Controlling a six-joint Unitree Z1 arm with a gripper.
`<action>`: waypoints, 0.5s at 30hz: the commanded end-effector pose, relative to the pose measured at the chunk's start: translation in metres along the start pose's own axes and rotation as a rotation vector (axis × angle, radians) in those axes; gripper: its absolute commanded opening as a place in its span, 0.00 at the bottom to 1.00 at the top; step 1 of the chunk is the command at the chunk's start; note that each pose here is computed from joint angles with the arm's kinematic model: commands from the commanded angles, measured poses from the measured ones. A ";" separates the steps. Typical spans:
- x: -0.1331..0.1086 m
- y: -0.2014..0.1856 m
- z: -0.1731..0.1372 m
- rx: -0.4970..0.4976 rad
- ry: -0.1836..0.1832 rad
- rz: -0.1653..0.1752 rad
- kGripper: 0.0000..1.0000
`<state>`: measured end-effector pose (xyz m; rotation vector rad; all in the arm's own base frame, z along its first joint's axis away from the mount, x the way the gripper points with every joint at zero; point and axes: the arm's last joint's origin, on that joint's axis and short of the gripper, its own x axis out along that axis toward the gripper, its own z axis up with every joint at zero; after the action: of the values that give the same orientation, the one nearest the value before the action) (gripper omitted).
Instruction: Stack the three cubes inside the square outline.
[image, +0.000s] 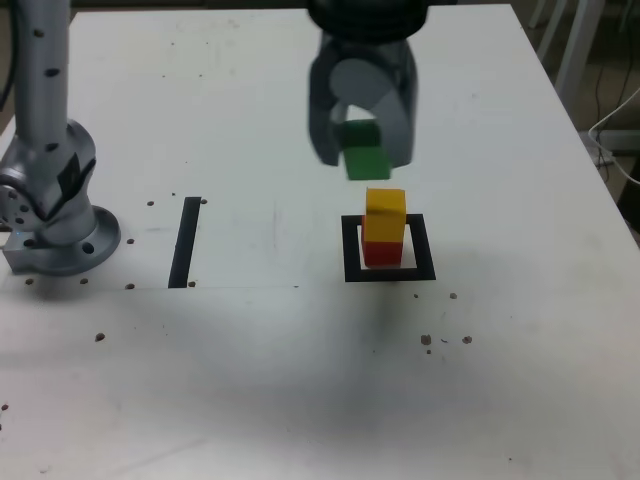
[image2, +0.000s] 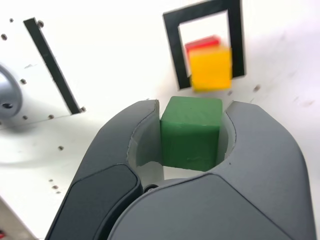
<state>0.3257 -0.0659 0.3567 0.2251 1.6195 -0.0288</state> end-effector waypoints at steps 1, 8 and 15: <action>0.002 0.005 0.003 -0.012 0.018 0.005 0.28; 0.016 0.017 0.016 -0.046 0.058 0.007 0.28; 0.032 0.023 0.023 -0.065 0.107 -0.002 0.28</action>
<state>0.3505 -0.0436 0.3299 0.1785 1.6962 0.0363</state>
